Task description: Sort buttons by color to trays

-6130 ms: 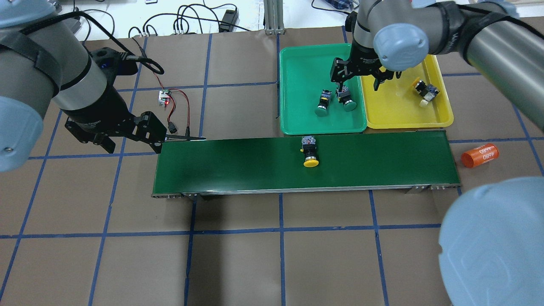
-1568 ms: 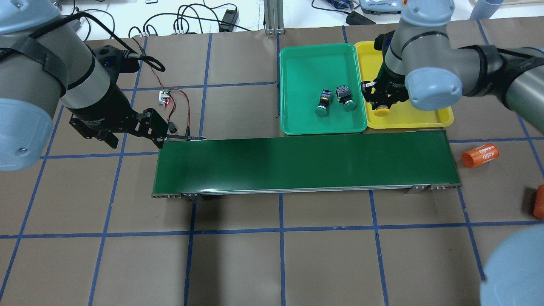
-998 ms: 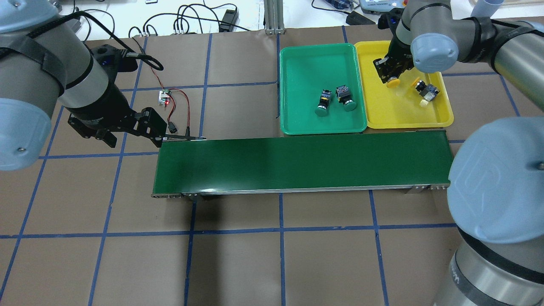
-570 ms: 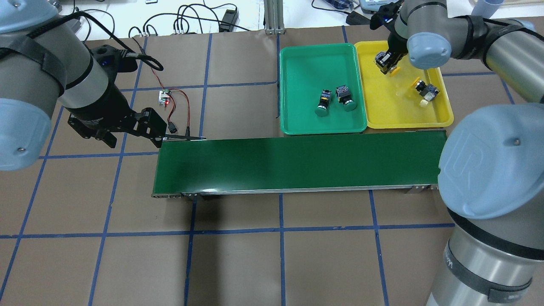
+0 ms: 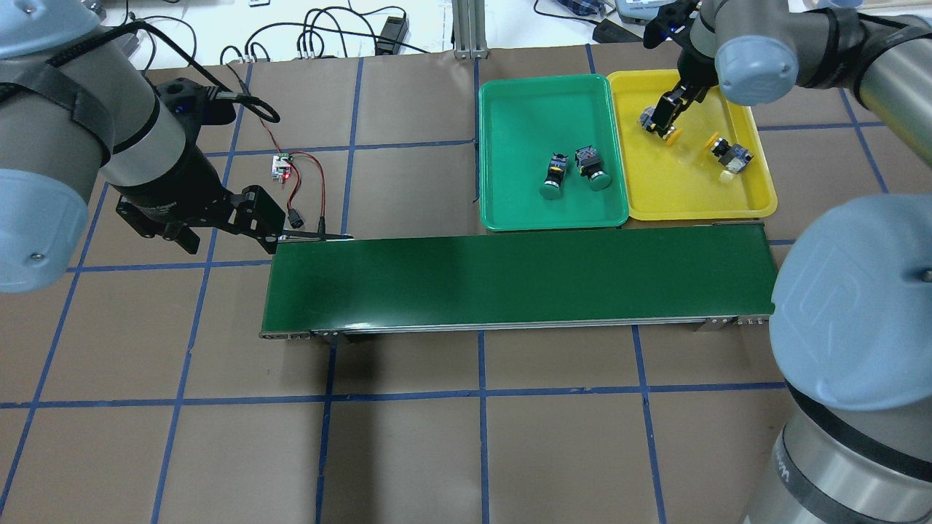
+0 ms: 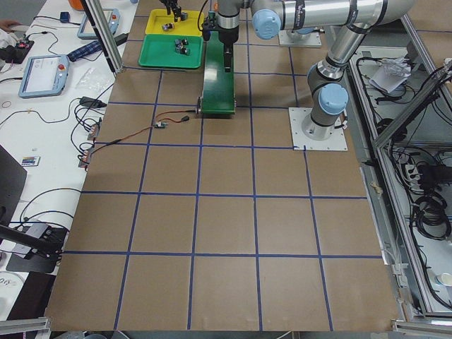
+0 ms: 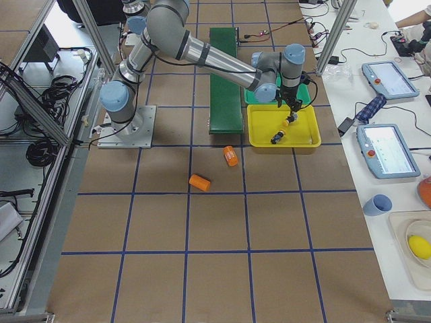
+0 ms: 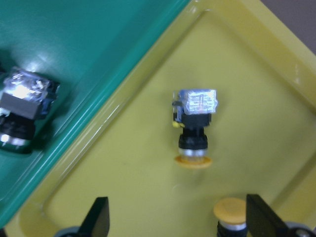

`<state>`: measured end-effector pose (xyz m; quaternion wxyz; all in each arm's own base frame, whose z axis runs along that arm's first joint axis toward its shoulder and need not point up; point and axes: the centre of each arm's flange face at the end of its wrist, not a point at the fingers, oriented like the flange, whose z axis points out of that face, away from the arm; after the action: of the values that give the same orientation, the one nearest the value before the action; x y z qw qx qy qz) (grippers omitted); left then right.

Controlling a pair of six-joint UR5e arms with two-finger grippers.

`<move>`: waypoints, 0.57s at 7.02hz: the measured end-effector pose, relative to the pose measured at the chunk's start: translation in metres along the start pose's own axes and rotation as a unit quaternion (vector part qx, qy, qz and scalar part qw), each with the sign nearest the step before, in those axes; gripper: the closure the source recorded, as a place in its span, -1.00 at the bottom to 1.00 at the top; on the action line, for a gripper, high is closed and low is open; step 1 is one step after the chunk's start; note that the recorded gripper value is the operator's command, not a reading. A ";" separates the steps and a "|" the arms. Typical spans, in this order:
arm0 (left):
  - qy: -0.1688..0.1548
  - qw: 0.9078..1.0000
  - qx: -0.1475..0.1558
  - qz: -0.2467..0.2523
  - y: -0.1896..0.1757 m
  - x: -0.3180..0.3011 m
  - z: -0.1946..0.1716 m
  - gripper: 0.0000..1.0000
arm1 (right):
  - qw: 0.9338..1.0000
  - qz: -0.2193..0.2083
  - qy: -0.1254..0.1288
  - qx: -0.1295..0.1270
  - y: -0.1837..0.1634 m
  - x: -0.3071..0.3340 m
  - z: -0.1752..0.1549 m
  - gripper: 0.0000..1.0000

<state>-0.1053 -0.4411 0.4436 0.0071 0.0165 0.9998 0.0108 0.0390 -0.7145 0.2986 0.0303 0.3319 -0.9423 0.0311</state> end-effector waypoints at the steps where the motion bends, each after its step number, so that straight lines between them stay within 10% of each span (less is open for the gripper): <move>1: 0.001 1.000 0.000 -0.001 -0.001 0.000 0.001 -1.00 | 1.000 0.021 -0.015 -0.017 0.013 -0.017 -0.042 -1.00; 4: 0.001 1.000 -0.001 -0.001 -0.001 0.000 0.002 -1.00 | 0.992 0.110 -0.037 -0.050 0.046 -0.100 -0.155 -1.00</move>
<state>-0.1049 -0.4418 0.4418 0.0060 0.0159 0.9998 0.0118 0.0936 -0.6046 0.4430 0.0082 0.2248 -0.9740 -0.0258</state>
